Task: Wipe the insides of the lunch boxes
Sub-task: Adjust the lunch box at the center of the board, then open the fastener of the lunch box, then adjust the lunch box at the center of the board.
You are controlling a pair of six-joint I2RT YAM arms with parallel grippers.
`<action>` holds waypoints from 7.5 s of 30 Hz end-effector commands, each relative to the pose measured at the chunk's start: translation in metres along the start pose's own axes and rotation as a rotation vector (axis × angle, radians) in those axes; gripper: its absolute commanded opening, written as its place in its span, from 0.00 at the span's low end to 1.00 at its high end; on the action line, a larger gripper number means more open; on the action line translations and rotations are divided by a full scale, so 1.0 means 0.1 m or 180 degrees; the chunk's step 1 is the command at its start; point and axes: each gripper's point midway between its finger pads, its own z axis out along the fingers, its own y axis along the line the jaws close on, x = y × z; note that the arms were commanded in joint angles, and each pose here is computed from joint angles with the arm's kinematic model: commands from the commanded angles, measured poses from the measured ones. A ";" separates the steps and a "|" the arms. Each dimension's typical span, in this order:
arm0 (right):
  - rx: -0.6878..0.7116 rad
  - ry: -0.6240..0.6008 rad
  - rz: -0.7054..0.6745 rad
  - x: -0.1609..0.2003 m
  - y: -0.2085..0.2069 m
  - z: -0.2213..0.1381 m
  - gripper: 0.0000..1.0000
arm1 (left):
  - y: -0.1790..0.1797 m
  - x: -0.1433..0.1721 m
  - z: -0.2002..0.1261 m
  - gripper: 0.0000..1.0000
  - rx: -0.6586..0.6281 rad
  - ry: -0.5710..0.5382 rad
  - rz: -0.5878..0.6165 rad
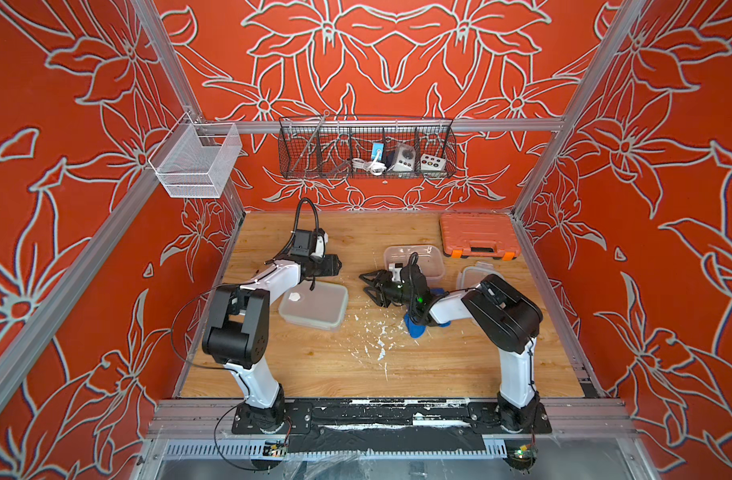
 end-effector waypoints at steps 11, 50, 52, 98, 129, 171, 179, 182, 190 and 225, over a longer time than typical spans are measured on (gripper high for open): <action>-0.0208 -0.0053 0.0075 0.39 0.11 -0.34 0.60 | 0.17 -0.06 -0.77 0.65 -0.0465 -0.0516 -0.0187; -0.0359 -0.0220 -0.0307 1.06 -0.50 -0.15 0.60 | 0.88 0.74 -1.06 0.85 -0.1300 -0.0498 -0.0884; -0.0344 -0.0224 -0.0317 1.05 -0.52 -0.17 0.60 | 0.93 0.73 -1.08 0.86 -0.1327 -0.0540 -0.0908; -0.0569 -0.0597 -0.0445 0.91 -0.21 -0.32 0.61 | 0.02 0.30 -1.23 0.86 -0.0274 -0.0784 -0.0139; -0.0667 -0.0940 -0.0310 0.97 -0.22 0.00 0.59 | -0.11 1.15 -0.52 0.78 -0.0045 -0.0267 -0.0595; -0.0705 -0.1032 -0.0775 0.94 -0.01 -0.23 0.01 | -0.08 1.49 -0.37 0.77 -0.0200 -0.0119 -0.0566; -0.0661 -0.0992 -0.0782 0.92 -0.06 -0.21 0.00 | -0.09 1.52 -0.35 0.77 -0.0224 -0.0084 -0.0529; -0.0626 -0.0977 -0.0800 0.92 -0.06 -0.21 0.00 | -0.10 1.53 -0.34 0.77 -0.0232 -0.0077 -0.0513; -0.0368 -0.0866 -0.0971 0.91 -0.07 -0.22 0.00 | -0.10 1.59 -0.29 0.77 -0.0275 -0.0008 -0.0480; 0.0247 -0.0420 -0.1915 0.69 -0.01 -0.46 0.47 | 0.07 1.26 -1.33 0.98 -0.0532 -0.0482 -0.1211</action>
